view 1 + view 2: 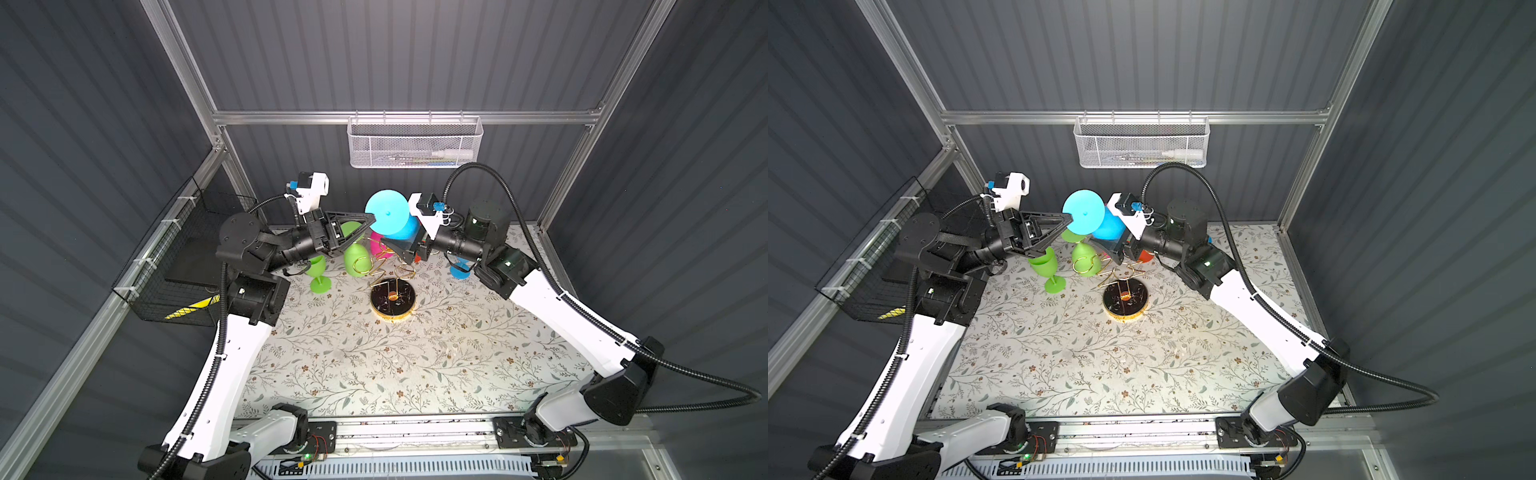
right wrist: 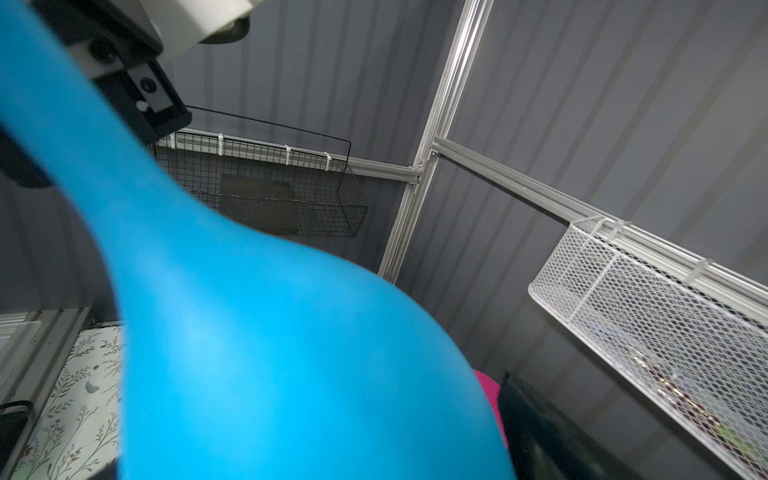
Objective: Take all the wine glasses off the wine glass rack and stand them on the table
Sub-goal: 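Close the right gripper on the cyan glass bowl held by the left gripper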
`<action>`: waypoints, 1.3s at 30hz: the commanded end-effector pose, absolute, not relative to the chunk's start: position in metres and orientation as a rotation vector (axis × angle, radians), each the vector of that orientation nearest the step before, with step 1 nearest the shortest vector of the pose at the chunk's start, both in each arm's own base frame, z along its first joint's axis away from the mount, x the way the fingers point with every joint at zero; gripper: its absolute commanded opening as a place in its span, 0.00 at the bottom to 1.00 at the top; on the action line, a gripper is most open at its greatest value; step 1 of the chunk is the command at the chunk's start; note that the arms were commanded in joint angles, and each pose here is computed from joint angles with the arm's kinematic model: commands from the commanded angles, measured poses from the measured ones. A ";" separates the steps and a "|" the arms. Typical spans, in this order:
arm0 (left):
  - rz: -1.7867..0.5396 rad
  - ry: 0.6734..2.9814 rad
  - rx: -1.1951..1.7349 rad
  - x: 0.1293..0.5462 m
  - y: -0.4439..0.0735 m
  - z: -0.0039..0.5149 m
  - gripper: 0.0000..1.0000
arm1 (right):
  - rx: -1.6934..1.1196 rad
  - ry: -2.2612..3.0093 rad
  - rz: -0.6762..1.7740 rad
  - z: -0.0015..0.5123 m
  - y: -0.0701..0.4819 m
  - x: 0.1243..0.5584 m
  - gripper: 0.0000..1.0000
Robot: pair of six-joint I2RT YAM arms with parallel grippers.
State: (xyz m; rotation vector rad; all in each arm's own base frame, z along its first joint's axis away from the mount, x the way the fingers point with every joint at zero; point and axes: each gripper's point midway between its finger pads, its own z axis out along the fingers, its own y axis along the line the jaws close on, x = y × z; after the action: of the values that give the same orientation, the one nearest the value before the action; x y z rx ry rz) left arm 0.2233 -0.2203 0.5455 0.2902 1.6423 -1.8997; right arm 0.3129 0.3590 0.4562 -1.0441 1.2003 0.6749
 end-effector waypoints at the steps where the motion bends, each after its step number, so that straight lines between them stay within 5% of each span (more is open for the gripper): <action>1: -1.899 1.603 0.350 0.218 -0.220 0.552 0.00 | -1.025 1.184 0.685 0.470 0.357 0.306 0.95; 12: -1.886 1.592 0.340 0.229 -0.222 0.550 0.00 | -0.964 1.241 0.647 0.464 0.341 0.304 0.81; 17: -1.798 1.597 0.355 0.235 -0.221 0.541 0.35 | -0.891 1.313 0.639 0.461 0.323 0.301 0.79; 24: -1.459 1.613 0.378 0.258 -0.212 0.518 0.60 | -0.792 1.510 0.568 0.439 0.282 0.290 0.75; 34: -0.880 1.279 0.601 0.285 -0.199 0.512 0.58 | -0.725 1.856 0.487 0.396 0.236 0.266 0.72; 39: -0.551 1.151 0.868 0.277 -0.236 0.488 0.57 | -0.734 1.927 0.497 0.392 0.233 0.260 0.71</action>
State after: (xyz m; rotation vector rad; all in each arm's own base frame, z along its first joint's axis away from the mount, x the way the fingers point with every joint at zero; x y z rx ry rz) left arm 0.2811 -0.2259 0.4863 0.6833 1.3254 -0.8658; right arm 0.2663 0.2414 0.3970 -0.7511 1.8503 0.5058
